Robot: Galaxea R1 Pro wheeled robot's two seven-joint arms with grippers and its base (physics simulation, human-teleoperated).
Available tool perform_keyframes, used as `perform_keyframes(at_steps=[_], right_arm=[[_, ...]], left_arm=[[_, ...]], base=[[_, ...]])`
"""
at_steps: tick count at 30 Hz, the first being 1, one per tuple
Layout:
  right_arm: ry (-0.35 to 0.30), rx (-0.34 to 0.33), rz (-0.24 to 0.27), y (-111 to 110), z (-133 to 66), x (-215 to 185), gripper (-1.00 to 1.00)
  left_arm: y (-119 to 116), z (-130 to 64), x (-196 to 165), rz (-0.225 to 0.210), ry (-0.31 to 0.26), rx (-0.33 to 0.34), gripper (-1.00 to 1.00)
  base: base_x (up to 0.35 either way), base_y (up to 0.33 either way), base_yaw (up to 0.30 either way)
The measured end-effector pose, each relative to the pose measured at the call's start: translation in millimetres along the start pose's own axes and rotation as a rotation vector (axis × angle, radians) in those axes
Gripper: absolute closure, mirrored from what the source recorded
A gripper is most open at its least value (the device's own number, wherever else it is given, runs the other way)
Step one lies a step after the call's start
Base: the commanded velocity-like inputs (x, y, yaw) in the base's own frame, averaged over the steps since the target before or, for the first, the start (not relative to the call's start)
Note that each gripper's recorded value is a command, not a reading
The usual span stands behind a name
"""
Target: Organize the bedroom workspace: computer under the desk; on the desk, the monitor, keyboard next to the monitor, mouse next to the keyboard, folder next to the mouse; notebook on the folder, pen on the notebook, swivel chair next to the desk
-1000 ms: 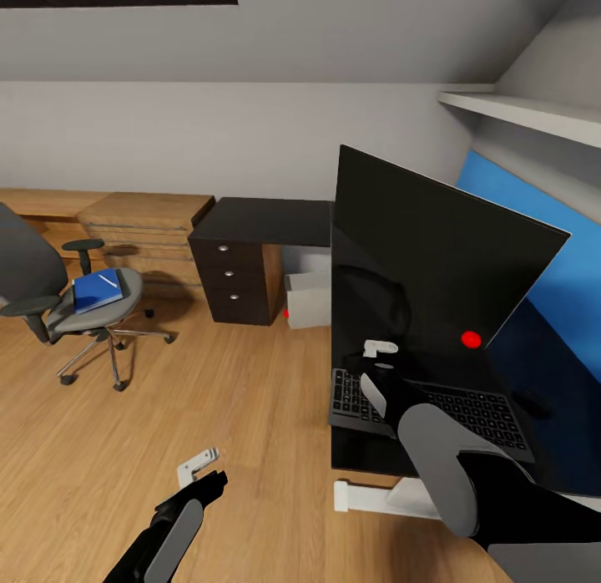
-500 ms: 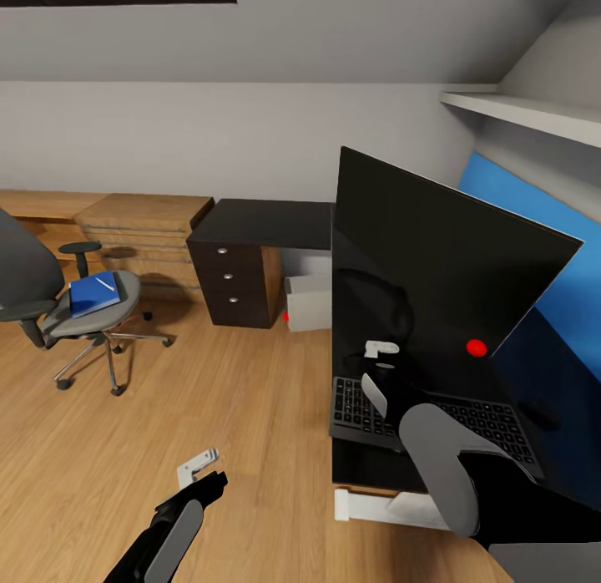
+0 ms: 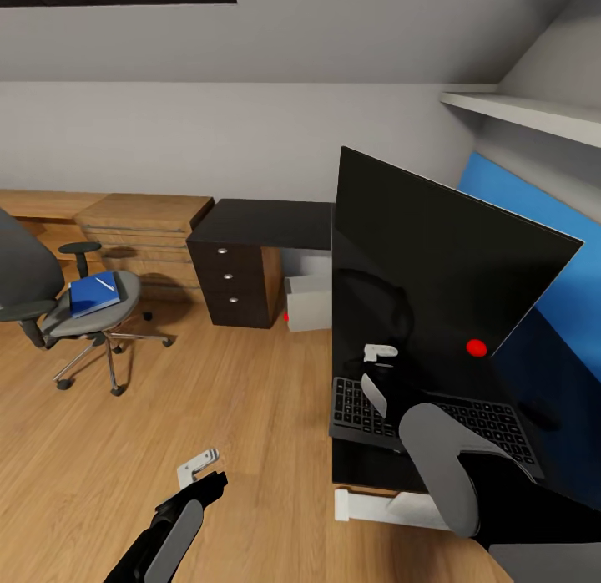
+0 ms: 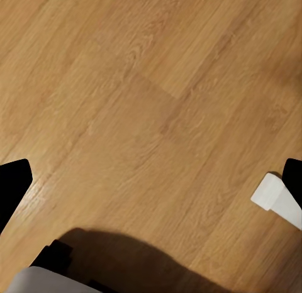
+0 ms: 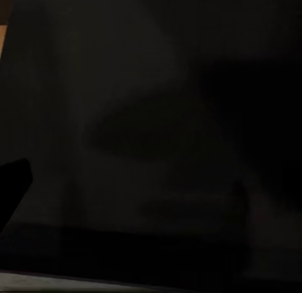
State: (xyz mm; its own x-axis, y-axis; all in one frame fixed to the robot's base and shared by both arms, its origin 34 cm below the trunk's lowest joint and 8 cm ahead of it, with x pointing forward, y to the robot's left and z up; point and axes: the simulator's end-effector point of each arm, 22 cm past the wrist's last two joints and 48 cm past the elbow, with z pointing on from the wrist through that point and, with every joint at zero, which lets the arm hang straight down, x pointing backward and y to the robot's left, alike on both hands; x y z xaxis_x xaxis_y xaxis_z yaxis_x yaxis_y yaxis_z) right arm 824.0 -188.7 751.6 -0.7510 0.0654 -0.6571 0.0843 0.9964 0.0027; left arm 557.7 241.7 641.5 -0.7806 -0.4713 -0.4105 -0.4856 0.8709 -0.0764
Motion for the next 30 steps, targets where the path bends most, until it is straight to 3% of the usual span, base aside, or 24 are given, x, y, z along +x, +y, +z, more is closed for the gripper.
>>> perform_keyframes(at_steps=[8, 30], right_arm=[[-0.008, 0.01, -0.062, 1.1, -0.6, -1.4, -1.0], [0.003, 0.011, -0.079, 1.8, 0.0, 4.4, -1.0]], left_arm=[[0.0, 0.0, 0.0, 0.0, 0.0, 0.0, -1.0], [0.0, 0.0, 0.0, 0.0, 0.0, 0.0, -1.0]], base=[[0.0, 0.0, 0.0], [0.0, 0.0, 0.0]])
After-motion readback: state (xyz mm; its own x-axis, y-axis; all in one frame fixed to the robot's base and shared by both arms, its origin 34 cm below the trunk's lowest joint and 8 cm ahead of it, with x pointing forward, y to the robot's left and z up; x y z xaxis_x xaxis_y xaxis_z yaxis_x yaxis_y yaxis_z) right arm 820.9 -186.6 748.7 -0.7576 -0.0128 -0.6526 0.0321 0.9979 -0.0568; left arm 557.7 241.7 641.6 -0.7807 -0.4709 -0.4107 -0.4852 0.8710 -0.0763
